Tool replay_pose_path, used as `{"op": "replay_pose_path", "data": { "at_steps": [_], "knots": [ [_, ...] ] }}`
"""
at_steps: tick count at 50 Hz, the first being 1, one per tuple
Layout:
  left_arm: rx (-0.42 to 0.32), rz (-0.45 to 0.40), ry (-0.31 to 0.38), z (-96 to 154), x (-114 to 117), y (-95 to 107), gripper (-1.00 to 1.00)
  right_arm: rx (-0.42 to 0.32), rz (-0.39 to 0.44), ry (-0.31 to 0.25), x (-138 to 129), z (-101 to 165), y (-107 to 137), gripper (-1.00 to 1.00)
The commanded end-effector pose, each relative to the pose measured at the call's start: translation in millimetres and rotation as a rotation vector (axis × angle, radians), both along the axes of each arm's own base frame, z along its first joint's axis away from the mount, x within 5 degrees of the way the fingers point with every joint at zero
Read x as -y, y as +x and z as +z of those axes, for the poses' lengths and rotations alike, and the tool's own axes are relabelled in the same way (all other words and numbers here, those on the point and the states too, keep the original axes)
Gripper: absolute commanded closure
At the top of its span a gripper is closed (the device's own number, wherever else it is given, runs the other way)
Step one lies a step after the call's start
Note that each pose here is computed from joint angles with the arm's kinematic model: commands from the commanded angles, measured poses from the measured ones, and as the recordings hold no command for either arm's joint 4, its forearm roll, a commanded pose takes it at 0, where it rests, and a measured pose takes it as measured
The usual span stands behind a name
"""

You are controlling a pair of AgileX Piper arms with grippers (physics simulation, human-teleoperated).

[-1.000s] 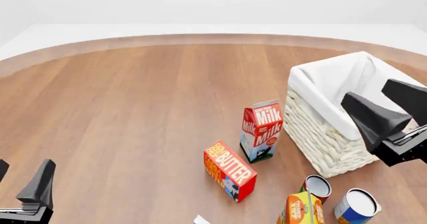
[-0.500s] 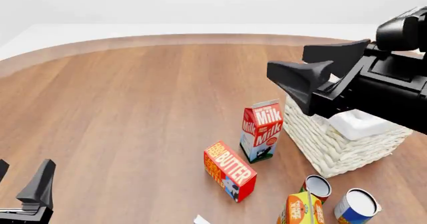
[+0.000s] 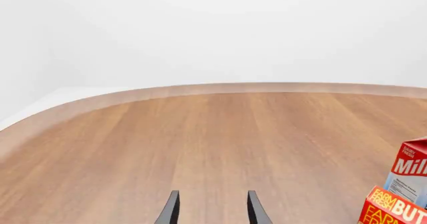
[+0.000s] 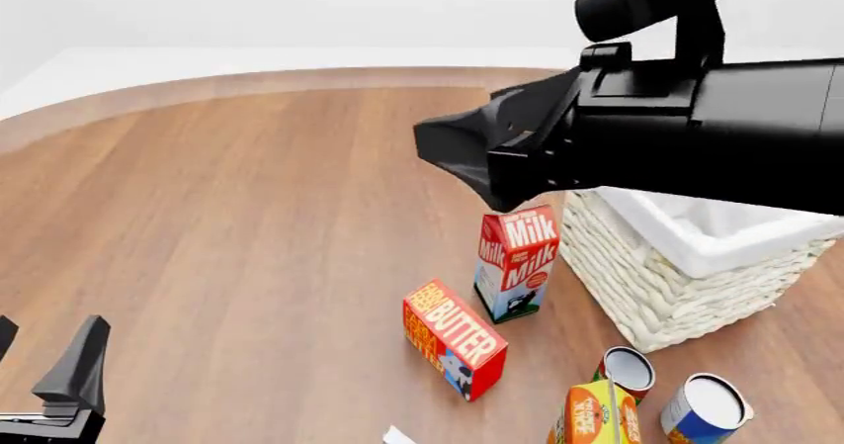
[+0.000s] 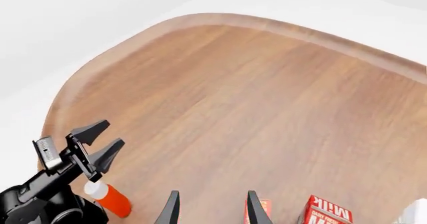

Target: Pick up the cream cheese box and the butter, and put them in the basket.

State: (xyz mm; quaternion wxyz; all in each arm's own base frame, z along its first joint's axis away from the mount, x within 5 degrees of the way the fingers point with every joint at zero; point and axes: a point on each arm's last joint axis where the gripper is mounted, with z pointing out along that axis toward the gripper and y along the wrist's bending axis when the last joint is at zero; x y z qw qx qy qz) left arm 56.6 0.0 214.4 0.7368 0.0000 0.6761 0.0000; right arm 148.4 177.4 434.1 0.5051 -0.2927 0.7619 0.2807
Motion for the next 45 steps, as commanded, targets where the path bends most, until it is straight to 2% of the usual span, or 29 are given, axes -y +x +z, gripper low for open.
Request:
{"op": "replay_pose_path", "data": {
  "at_steps": [1, 7, 8, 10, 21, 23, 36, 45],
  "knots": [
    [0.000, 0.000, 0.000, 0.0, 0.0, 0.0, -1.00, -0.093, 0.015, -0.034, -16.9, -20.4, 2.7, -1.00],
    [0.000, 0.000, 0.000, 0.0, 0.0, 0.0, -1.00, -0.135, 0.001, -0.048, -17.7, -40.9, 4.4, -1.00],
    [0.000, 0.000, 0.000, 0.0, 0.0, 0.0, -1.00, -0.119, 0.002, -0.066, -16.7, -40.1, 6.4, -1.00],
    [0.000, 0.000, 0.000, 0.0, 0.0, 0.0, -1.00, -0.133, -0.011, -0.051, -14.5, -39.9, 6.1, -1.00],
    [0.000, 0.000, 0.000, 0.0, 0.0, 0.0, -1.00, -0.138, -0.017, -0.076, -11.5, -48.5, 7.2, -1.00],
    [0.000, 0.000, 0.000, 0.0, 0.0, 0.0, -1.00, -0.133, -0.023, -0.110, -11.1, -56.2, 12.3, -1.00],
    [0.000, 0.000, 0.000, 0.0, 0.0, 0.0, -1.00, -0.140, -0.053, -0.124, -1.6, -59.5, 14.9, -1.00],
    [0.000, 0.000, 0.000, 0.0, 0.0, 0.0, -1.00, -0.171, -0.081, -0.135, 4.4, -79.1, 15.8, -1.00]
  ]
}}
